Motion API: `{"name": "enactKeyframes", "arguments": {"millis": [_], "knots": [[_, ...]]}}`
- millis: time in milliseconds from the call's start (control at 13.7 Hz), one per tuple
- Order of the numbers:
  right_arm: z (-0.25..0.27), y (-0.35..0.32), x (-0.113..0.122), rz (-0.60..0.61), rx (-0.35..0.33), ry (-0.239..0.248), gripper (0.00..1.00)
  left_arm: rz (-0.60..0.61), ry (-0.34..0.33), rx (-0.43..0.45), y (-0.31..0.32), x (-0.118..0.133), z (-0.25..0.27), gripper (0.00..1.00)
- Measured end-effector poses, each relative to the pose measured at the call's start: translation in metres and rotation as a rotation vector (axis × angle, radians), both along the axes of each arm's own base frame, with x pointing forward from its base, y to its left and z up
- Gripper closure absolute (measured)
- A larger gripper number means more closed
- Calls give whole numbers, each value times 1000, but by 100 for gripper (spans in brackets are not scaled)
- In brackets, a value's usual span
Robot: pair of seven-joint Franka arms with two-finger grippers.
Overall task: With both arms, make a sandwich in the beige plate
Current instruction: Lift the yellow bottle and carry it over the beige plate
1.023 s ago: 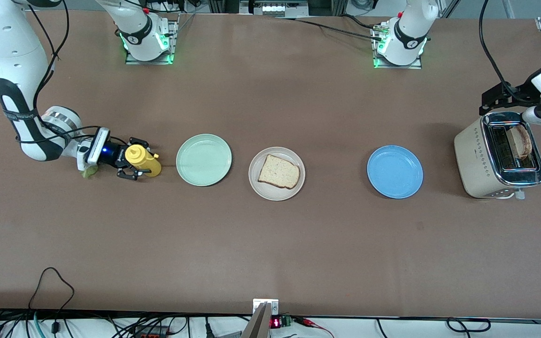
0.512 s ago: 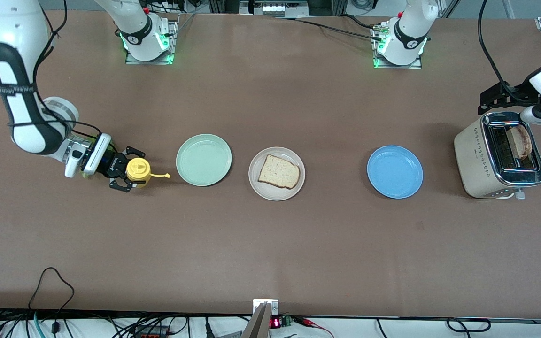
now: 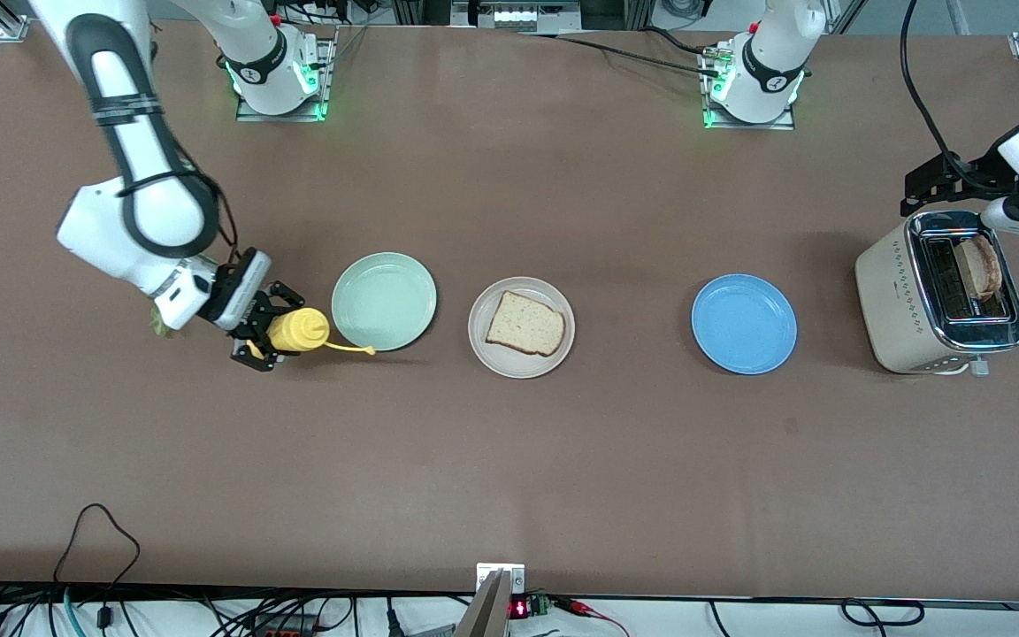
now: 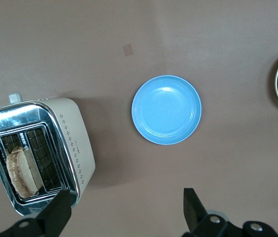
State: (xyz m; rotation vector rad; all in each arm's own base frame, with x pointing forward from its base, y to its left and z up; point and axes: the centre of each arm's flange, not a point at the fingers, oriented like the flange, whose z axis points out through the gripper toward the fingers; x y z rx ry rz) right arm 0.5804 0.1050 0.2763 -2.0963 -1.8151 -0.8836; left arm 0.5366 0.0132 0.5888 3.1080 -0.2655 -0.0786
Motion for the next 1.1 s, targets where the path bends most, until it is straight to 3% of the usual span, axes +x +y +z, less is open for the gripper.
{"name": "enactKeyframes", "arguments": {"millis": [219, 512, 658, 804, 1096], "knots": [[9, 39, -3, -3, -102, -30, 61, 0, 0, 0, 0, 0, 0, 0], [15, 80, -9, 15, -165, -55, 61, 0, 0, 0, 0, 0, 0, 0], [30, 87, 2, 87, -196, -69, 61, 0, 0, 0, 0, 0, 0, 0], [55, 90, 22, 146, -227, -22, 61, 0, 0, 0, 0, 0, 0, 0], [95, 121, 33, 115, -394, 50, 61, 0, 0, 0, 0, 0, 0, 0]]}}
